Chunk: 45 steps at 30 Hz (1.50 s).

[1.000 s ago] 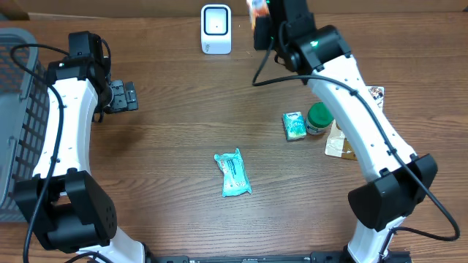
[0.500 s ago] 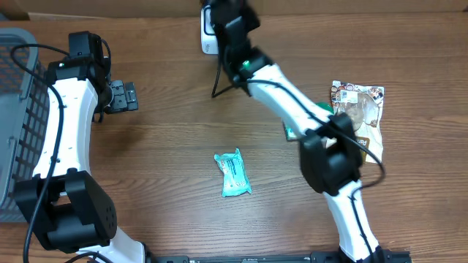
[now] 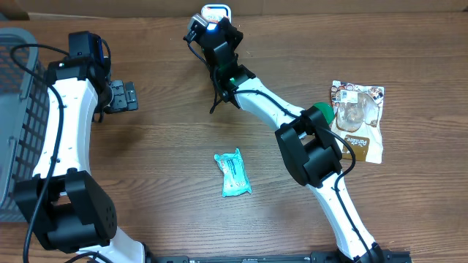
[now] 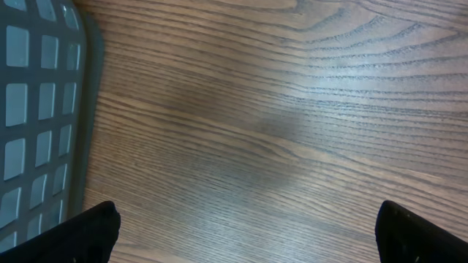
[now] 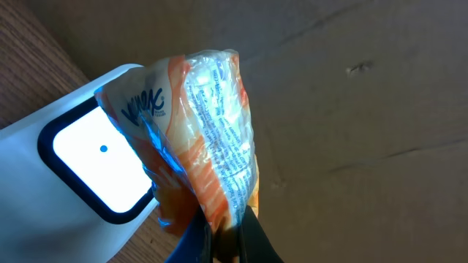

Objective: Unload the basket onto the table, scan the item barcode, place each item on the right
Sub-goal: 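Lift the orange Kleenex pack and hold it to the white scanner, then carry the orange pack right and drop it near the jar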

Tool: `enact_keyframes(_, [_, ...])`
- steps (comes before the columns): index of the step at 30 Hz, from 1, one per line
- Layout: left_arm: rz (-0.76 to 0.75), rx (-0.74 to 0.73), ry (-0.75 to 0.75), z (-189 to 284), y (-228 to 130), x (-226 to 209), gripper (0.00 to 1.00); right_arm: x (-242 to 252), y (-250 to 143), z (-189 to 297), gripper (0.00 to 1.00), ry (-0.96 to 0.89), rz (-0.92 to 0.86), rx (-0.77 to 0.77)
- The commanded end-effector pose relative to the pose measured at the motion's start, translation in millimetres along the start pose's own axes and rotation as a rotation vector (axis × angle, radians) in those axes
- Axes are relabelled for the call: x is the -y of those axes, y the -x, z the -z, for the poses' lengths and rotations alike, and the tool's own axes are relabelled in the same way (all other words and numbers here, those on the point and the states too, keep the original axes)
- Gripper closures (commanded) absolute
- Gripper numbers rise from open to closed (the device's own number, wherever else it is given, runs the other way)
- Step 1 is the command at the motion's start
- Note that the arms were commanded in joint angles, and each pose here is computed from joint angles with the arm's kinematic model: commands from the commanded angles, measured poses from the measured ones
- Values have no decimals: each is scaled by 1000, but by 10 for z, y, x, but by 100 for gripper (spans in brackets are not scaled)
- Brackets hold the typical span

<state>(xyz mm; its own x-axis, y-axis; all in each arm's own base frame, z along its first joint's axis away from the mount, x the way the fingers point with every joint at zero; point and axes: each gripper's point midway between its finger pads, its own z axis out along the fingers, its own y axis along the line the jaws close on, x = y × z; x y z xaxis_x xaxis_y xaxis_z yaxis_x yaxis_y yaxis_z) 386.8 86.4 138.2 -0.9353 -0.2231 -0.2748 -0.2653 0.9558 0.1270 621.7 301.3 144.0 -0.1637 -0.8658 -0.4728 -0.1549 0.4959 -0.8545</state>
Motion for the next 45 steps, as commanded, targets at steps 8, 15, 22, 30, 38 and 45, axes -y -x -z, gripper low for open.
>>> enact_keyframes(8, [7, 4, 3, 2, 20, -17, 0, 66, -55, -62, 96, -13, -8, -4])
enact_keyframes(15, [8, 4, 3, 2, 20, -17, 0, 320, 48, 42, 96, -19, -178, 2])
enact_keyframes(22, [7, 4, 3, 2, 19, -17, 0, 904, 196, 544, 96, 98, -447, -42])
enact_keyframes(30, [7, 4, 3, 2, 20, -17, 0, 1158, -240, 1729, 96, 443, -807, -361])
enact_keyframes(38, [7, 4, 3, 2, 21, -17, 0, 840, -1261, 2547, 96, 674, -865, -921])
enact_keyframes(45, [7, 4, 3, 2, 21, -17, 0, 552, -1963, 2658, 96, 741, -909, -1200])
